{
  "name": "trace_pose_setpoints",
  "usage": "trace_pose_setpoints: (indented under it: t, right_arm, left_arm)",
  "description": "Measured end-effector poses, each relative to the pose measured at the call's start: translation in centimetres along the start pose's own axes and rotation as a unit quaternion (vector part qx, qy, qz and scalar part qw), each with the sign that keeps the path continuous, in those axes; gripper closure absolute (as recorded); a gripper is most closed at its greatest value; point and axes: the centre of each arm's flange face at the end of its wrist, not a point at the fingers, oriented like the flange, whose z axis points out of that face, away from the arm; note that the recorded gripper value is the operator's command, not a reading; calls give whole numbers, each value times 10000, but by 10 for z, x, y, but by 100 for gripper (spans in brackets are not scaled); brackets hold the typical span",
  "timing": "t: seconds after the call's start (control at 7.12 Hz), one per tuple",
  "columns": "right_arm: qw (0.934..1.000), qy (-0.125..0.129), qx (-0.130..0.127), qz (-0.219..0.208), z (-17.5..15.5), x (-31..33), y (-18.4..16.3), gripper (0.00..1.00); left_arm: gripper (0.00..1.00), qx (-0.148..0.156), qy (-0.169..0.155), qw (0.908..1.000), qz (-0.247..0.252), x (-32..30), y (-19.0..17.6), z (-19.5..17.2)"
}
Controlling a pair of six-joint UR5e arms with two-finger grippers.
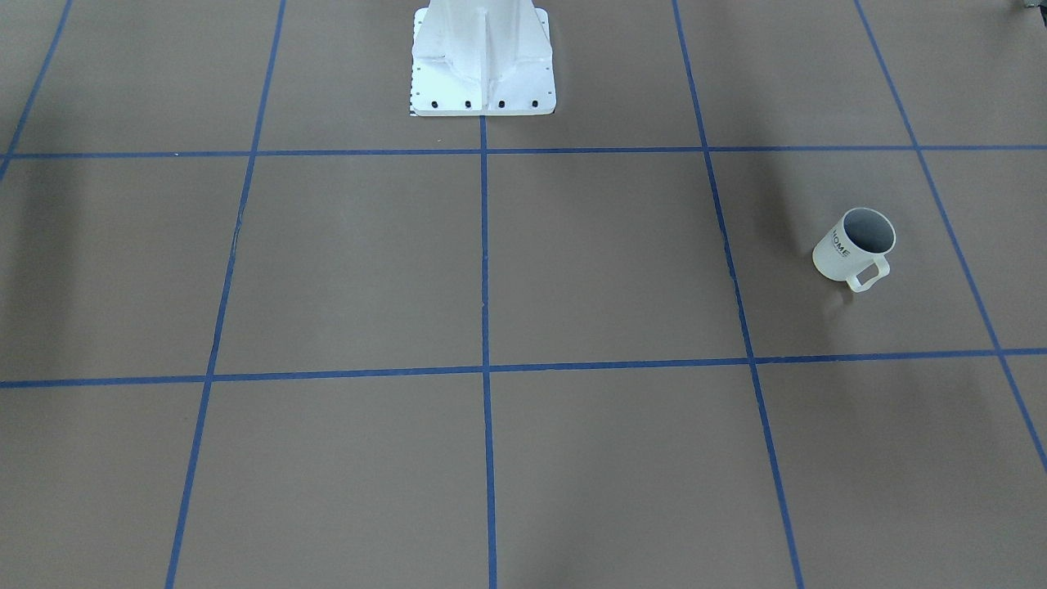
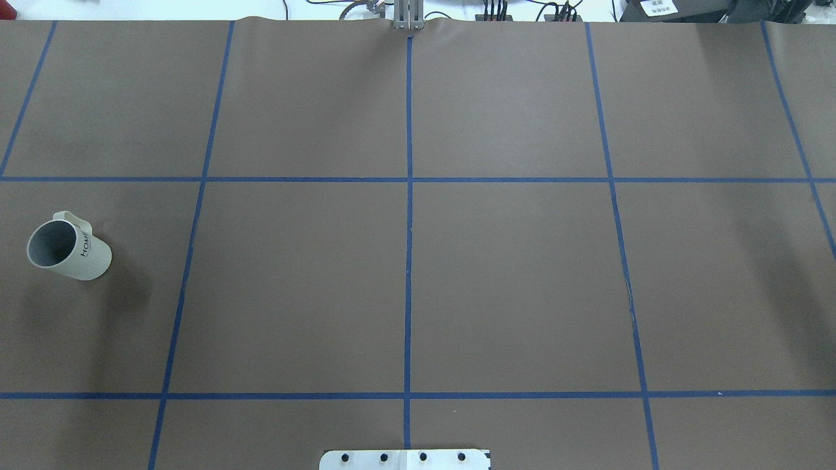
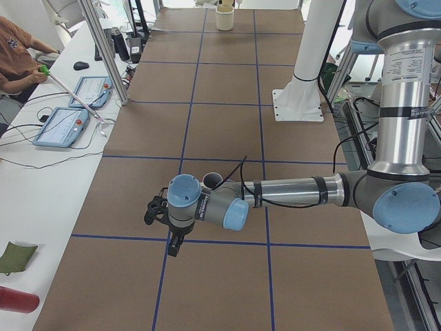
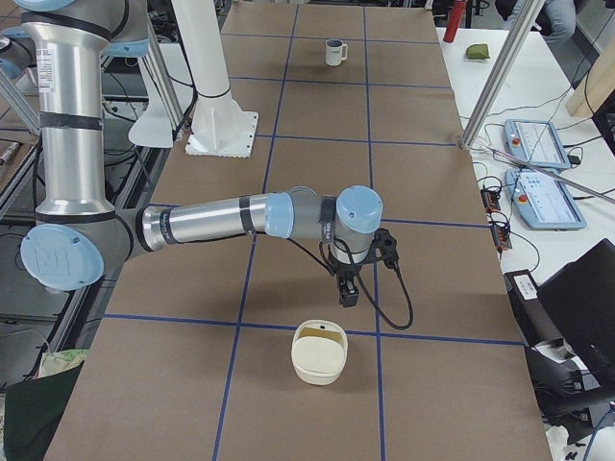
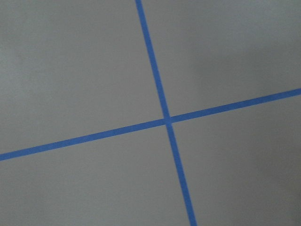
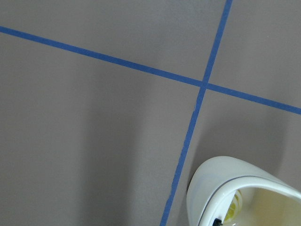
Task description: Left arm hands cup to right arm to dump lemon
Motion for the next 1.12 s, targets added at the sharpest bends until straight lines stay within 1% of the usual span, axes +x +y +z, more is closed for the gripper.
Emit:
trace_pose_setpoints:
  t: [0.14, 0.42, 0.56, 0.84, 1.12]
  right_arm:
    - [10000, -5, -36, 65, 5, 4, 6, 0]
    - [9999, 39, -78, 120, 17, 14, 18, 0]
    - [9998, 56, -97, 140, 23, 20, 22, 0]
    - [9999, 86, -79, 120, 33, 30, 27, 0]
    - [9999, 82, -53, 119, 38, 35, 27, 0]
  left_arm:
    - [0, 16, -107, 9999, 9, 0, -5, -3]
    - [0, -124, -185, 9997, -106, 18, -20, -27]
    - [0, -200, -219, 9994, -160, 25, -22, -36]
    - [0, -265, -238, 9992, -171, 29, -19, -41]
    - [0, -332, -168, 9991, -214, 28, -13, -37]
